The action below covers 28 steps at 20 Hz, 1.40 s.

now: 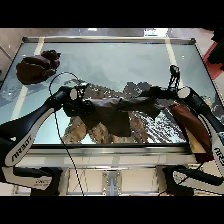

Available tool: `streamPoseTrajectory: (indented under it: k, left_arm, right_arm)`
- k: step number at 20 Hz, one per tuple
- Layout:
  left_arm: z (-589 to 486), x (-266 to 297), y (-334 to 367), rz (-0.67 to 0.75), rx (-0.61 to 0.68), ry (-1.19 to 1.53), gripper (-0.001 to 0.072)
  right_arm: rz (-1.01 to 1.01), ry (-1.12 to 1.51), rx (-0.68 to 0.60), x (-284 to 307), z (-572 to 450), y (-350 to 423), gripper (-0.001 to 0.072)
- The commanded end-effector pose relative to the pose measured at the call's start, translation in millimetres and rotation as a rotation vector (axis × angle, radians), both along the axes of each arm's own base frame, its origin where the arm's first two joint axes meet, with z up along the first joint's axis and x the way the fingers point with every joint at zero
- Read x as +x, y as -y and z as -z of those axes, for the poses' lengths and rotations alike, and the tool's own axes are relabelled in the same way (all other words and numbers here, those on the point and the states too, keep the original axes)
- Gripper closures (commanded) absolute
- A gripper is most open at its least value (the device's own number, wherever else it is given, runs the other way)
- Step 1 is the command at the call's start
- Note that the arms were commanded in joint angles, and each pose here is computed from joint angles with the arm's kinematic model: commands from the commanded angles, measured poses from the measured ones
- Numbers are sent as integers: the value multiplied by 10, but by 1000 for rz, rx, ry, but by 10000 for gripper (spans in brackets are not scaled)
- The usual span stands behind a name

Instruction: Fold the shirts.

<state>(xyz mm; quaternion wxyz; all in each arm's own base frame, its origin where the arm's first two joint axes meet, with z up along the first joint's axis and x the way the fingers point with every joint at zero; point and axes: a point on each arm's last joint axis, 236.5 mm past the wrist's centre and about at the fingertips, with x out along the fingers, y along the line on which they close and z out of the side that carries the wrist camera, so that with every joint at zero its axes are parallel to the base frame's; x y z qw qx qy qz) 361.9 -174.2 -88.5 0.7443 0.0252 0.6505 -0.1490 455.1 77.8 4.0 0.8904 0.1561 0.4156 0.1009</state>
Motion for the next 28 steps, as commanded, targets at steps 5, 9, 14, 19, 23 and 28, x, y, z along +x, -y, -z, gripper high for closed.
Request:
streamPoseTrajectory:
  k: [5,9,14,19,23,28]
  left_arm:
    - [-1924,583,1,103,-30,462,698]
    - [-3467,145,-954,-9,191,802,697]
    - [-4735,-787,-1480,-161,100,1174,698]
    - [-5049,-880,-1594,-206,93,1267,700]
    - [-3994,-525,-1761,-205,349,845,699]
    - [-2377,215,-1416,-17,505,453,699]
  right_arm:
    - [3,140,-101,-236,-796,362,685]
    - [47,340,-162,-845,-1892,628,686]
    - [186,733,-315,-1846,-3570,845,687]
    - [243,950,-379,-2246,-4454,857,687]
    - [163,642,-300,-1724,-3643,855,687]
    - [40,114,-80,-1063,-1675,671,686]
